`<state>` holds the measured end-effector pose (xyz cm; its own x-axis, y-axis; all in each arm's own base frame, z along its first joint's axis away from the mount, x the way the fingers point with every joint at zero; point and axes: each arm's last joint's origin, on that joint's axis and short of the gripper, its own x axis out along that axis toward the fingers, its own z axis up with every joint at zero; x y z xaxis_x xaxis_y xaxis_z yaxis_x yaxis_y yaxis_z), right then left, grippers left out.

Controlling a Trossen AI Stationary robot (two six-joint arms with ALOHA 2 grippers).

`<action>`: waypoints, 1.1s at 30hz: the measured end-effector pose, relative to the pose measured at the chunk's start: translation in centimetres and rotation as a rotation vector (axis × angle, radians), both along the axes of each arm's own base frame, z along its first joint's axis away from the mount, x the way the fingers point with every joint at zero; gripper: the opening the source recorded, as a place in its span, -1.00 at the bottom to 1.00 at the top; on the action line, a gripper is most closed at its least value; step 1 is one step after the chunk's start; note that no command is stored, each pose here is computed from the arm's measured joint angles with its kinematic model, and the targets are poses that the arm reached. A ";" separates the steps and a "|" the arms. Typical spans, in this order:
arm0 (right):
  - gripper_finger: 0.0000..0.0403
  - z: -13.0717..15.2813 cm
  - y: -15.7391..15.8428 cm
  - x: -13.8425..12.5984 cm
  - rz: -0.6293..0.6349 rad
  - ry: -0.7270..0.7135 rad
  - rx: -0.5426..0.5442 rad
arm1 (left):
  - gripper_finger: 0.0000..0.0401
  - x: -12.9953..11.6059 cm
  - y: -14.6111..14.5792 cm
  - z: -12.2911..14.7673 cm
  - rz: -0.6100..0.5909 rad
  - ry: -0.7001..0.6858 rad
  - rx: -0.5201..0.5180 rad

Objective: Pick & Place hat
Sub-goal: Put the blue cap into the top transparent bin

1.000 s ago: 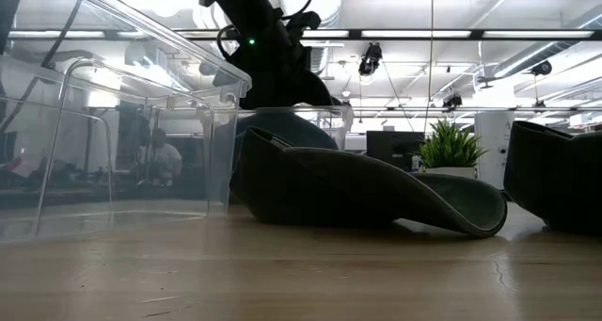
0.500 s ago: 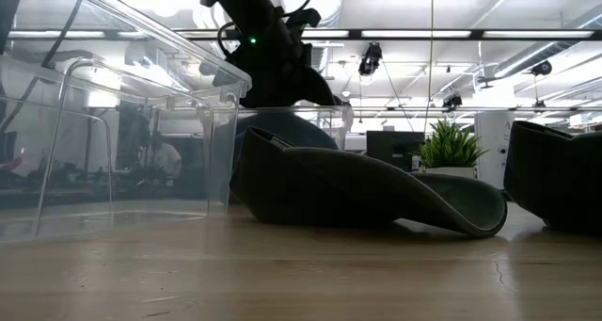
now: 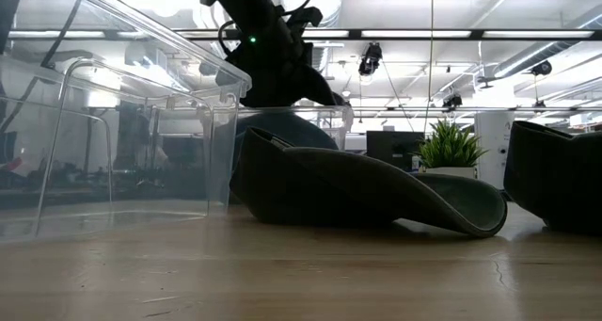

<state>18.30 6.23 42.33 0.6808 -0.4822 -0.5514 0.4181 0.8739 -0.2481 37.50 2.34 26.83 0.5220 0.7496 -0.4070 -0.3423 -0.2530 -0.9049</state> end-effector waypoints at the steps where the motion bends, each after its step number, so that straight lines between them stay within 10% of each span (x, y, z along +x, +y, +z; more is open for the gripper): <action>1: -0.56 0.0 0.0 0.0 0.000 0.000 0.000 | -0.78 0.0 0.0 0.0 0.000 0.001 0.001; 20: -0.56 0.0 0.0 0.0 0.001 0.000 -0.001 | -0.76 -0.1 -0.2 0.1 0.013 0.047 0.064; 33: -0.61 0.0 0.0 0.0 0.009 0.006 -0.009 | -0.17 -0.1 -0.3 0.0 0.006 0.029 0.043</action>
